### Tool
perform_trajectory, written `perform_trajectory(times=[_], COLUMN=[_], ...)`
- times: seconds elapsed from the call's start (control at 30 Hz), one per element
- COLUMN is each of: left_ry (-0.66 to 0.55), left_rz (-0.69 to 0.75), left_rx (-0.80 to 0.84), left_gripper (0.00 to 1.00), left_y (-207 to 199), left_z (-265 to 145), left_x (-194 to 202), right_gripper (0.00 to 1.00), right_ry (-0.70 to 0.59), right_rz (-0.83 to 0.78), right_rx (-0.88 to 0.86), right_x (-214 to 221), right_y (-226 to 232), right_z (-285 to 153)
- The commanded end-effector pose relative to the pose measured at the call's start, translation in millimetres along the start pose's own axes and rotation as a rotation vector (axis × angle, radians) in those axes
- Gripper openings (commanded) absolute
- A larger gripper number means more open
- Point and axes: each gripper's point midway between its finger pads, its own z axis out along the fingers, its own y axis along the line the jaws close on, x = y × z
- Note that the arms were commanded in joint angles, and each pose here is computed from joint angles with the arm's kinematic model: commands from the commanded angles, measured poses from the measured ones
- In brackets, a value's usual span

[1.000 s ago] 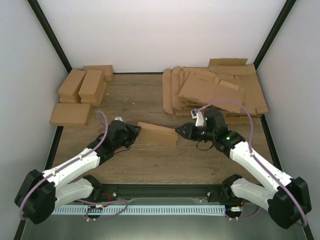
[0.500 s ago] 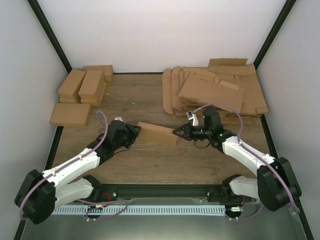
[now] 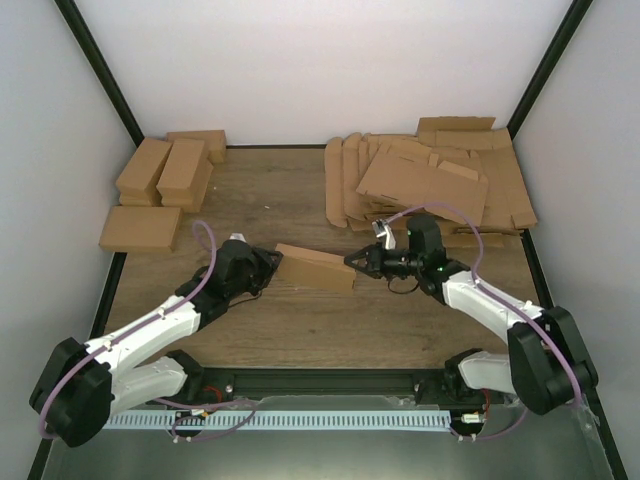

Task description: Fold the paper box

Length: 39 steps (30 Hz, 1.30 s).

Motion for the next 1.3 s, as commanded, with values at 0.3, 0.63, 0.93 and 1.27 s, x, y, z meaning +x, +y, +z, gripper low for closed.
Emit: perform_trajectory(times=[0.3,0.63,0.93,1.27], left_ry=[0.024,-0.009,-0.053,-0.022], left_rz=[-0.002,0.072,0.205,0.74], left_rx=[-0.279,-0.255,-0.211,-0.095], left_gripper=[0.23,0.2,0.68,0.38], left_y=[83,63,18,-71], left_z=[-1,-15,-39,-56], left_x=[9,0,-15,-24], right_gripper=[0.01,0.01,0.01,0.02], right_ry=[0.018,-0.015,-0.054,-0.034], right_rz=[0.067,-0.174,-0.282,-0.337], right_rx=[0.024,0.084,0.26,0.388], right_x=[28,-12,-32,-26], right_y=[-44,21,37,30], right_z=[2,-21,-19,3])
